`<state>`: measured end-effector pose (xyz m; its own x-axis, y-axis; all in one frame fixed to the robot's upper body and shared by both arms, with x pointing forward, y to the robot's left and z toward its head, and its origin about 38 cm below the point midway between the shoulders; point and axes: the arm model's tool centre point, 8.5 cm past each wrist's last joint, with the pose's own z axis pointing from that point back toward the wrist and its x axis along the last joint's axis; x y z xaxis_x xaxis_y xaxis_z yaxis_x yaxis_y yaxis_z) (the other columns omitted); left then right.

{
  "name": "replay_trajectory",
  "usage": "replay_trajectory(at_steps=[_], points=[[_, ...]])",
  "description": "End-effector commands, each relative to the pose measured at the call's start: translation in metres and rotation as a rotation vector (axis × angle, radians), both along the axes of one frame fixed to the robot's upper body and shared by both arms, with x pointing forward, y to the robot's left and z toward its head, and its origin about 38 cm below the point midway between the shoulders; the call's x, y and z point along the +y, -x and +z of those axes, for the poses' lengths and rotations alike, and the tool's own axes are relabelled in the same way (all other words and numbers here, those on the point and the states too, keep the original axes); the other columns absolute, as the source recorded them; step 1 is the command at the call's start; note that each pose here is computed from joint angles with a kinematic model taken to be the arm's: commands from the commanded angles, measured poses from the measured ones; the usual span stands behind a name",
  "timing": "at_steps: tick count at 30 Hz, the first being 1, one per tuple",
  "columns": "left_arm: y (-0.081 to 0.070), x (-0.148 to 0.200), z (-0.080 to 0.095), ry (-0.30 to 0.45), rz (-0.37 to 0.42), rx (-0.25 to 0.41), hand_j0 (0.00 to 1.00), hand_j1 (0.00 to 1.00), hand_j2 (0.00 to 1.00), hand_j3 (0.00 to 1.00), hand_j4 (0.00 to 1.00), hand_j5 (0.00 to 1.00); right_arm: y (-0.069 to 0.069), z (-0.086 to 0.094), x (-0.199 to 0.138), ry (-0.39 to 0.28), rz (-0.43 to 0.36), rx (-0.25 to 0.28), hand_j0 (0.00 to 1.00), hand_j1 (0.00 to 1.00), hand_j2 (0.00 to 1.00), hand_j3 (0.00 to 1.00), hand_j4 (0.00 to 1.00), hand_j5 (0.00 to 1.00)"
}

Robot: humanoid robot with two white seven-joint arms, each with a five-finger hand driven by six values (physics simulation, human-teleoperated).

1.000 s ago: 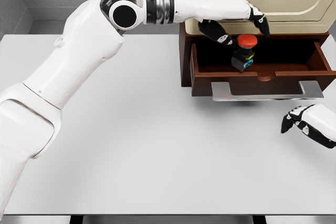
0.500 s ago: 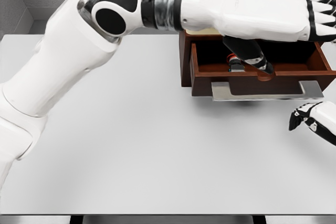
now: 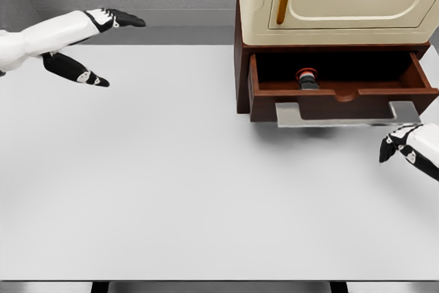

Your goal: Put the switch into the drawer with left arm, and close the drawer with right arm

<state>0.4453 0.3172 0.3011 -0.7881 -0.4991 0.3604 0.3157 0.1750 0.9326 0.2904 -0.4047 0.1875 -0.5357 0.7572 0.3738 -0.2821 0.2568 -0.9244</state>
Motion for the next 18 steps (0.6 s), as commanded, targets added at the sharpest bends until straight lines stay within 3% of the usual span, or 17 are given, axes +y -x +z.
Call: replay_trajectory(at_steps=[1,4,18], points=[[-0.005,0.011,-0.005,-0.004,0.037,0.017,1.0,1.0,1.0,1.0,1.0,1.0,0.0,0.003,0.001,-0.034,0.004,-0.004,0.23,0.23,0.23,0.23,0.23,0.23],[-0.006,0.013,-0.01,-0.079,0.053,0.002,1.0,1.0,1.0,1.0,1.0,1.0,-0.003,0.006,0.002,-0.032,0.011,-0.012,0.23,0.23,0.23,0.23,0.23,0.23],[-0.006,0.014,-0.006,-0.104,0.052,-0.012,1.0,1.0,1.0,1.0,1.0,1.0,-0.018,0.025,0.006,-0.026,0.031,-0.069,0.24,0.24,0.24,0.24,0.24,0.24]])
